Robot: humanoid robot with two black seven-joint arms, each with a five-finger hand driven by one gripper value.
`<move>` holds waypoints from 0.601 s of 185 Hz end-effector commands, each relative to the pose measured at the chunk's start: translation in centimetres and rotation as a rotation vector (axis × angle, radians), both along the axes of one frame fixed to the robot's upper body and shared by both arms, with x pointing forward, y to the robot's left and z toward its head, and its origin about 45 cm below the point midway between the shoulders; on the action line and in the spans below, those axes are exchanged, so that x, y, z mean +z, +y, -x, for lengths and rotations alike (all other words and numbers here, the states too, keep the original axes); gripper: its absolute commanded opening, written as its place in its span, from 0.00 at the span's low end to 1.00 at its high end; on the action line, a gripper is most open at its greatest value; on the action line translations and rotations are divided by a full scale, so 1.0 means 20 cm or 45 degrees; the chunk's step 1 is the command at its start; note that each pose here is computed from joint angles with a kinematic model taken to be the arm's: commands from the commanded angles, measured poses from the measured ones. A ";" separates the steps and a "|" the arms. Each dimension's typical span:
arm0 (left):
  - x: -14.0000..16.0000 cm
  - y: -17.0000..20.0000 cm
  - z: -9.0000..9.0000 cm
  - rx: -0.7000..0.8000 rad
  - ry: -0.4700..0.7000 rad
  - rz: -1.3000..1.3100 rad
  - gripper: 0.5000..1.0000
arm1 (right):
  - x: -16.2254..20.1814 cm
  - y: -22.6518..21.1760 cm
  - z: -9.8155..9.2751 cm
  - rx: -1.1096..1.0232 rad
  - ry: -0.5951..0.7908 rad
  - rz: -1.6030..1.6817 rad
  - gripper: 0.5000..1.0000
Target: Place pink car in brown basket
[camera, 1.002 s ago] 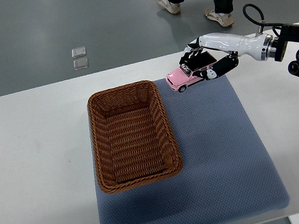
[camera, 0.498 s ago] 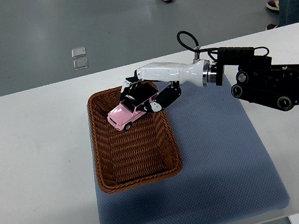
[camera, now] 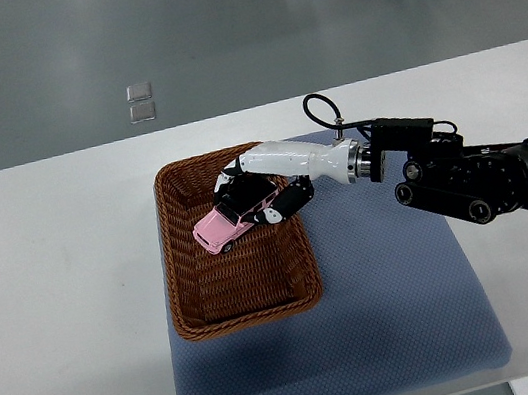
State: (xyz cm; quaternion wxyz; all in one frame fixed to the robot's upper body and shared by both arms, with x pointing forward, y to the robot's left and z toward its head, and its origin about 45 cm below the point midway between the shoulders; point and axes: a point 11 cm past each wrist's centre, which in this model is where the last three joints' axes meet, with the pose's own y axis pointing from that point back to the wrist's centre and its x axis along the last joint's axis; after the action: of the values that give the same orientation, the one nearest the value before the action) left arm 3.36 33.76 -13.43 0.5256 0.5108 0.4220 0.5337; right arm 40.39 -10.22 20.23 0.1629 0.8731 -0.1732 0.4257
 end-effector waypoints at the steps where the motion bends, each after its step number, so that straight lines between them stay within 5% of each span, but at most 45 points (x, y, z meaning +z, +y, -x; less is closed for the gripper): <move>1: 0.00 0.00 0.00 0.002 -0.001 0.003 1.00 | -0.01 -0.02 0.00 -0.019 -0.013 -0.007 0.81; 78: 0.00 -0.01 0.00 -0.001 -0.001 0.006 1.00 | 0.02 -0.14 -0.05 -0.097 -0.031 -0.014 0.83; 111: 0.00 -0.01 0.00 0.001 -0.001 0.008 1.00 | 0.16 -0.26 -0.15 -0.260 -0.020 -0.190 0.83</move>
State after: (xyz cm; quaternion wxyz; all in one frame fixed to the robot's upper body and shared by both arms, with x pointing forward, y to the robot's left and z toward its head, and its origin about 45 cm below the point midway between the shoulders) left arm 3.38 33.58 -13.45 0.5270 0.5095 0.4231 0.5326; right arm 42.29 -14.16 21.82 0.1629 0.8561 -0.2434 0.4258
